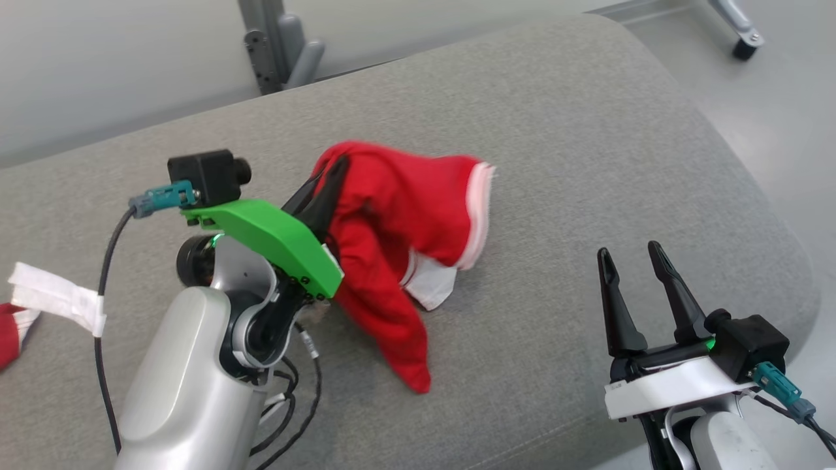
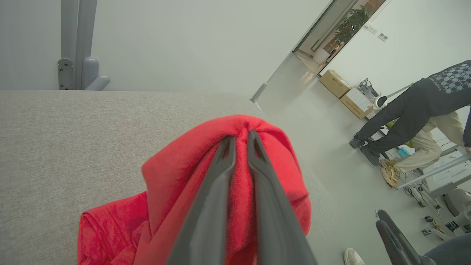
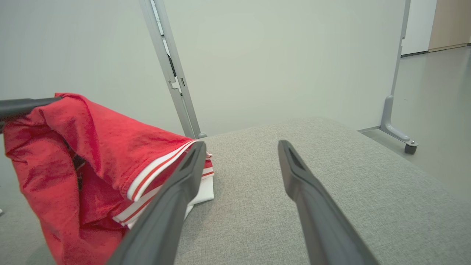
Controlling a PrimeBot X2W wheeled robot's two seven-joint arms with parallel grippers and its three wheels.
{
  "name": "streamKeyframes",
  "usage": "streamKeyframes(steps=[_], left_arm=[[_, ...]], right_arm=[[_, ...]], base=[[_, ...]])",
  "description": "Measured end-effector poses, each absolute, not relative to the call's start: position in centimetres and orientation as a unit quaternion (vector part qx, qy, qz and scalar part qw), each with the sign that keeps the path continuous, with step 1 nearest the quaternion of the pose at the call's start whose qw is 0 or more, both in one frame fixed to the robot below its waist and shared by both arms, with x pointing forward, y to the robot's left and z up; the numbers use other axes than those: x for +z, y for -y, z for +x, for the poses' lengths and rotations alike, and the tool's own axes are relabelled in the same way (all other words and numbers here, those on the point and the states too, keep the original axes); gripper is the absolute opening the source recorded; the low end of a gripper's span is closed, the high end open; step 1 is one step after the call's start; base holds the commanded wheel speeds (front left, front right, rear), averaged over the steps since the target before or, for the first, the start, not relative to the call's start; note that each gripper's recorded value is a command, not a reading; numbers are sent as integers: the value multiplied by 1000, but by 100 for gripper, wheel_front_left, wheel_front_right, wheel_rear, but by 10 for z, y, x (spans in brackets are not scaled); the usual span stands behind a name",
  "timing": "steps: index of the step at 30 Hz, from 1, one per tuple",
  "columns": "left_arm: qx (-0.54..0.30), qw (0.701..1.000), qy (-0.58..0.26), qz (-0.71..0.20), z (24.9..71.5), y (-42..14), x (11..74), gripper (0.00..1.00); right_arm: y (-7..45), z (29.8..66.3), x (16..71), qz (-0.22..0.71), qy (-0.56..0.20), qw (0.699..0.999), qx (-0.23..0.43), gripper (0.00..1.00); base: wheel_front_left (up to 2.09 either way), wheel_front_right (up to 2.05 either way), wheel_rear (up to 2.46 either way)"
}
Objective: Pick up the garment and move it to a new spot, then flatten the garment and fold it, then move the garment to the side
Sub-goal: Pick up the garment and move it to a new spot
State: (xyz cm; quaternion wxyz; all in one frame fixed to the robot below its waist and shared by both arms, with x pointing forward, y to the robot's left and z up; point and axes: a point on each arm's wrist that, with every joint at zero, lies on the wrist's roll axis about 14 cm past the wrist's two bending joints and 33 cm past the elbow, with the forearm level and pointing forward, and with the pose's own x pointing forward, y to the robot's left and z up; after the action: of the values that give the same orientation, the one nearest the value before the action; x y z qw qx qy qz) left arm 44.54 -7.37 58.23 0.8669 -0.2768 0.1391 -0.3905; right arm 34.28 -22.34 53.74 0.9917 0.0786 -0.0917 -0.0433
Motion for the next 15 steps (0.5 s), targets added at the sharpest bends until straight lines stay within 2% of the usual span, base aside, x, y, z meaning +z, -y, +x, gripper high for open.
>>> streamKeyframes(steps=[5, 9, 11, 13, 15], left_arm=[[-313, 903, -217, -201, 473, 59, 488, 0], [-277, 909, -253, -180, 477, 43, 442, 2], [-271, 909, -261, -180, 476, 38, 431, 33], [-264, 912, -254, -184, 478, 32, 428, 100], [-263, 912, -246, -195, 479, 27, 429, 100]], right_arm=[[234, 332, 534, 81, 86, 991, -65, 100], [236, 331, 528, 83, 77, 991, -70, 100], [238, 331, 525, 84, 73, 991, -74, 100], [237, 333, 523, 85, 69, 991, -72, 100], [235, 336, 522, 86, 68, 992, -67, 100]], base=[[0, 0, 0], [0, 0, 0], [0, 0, 0], [0, 0, 0], [0, 0, 0]])
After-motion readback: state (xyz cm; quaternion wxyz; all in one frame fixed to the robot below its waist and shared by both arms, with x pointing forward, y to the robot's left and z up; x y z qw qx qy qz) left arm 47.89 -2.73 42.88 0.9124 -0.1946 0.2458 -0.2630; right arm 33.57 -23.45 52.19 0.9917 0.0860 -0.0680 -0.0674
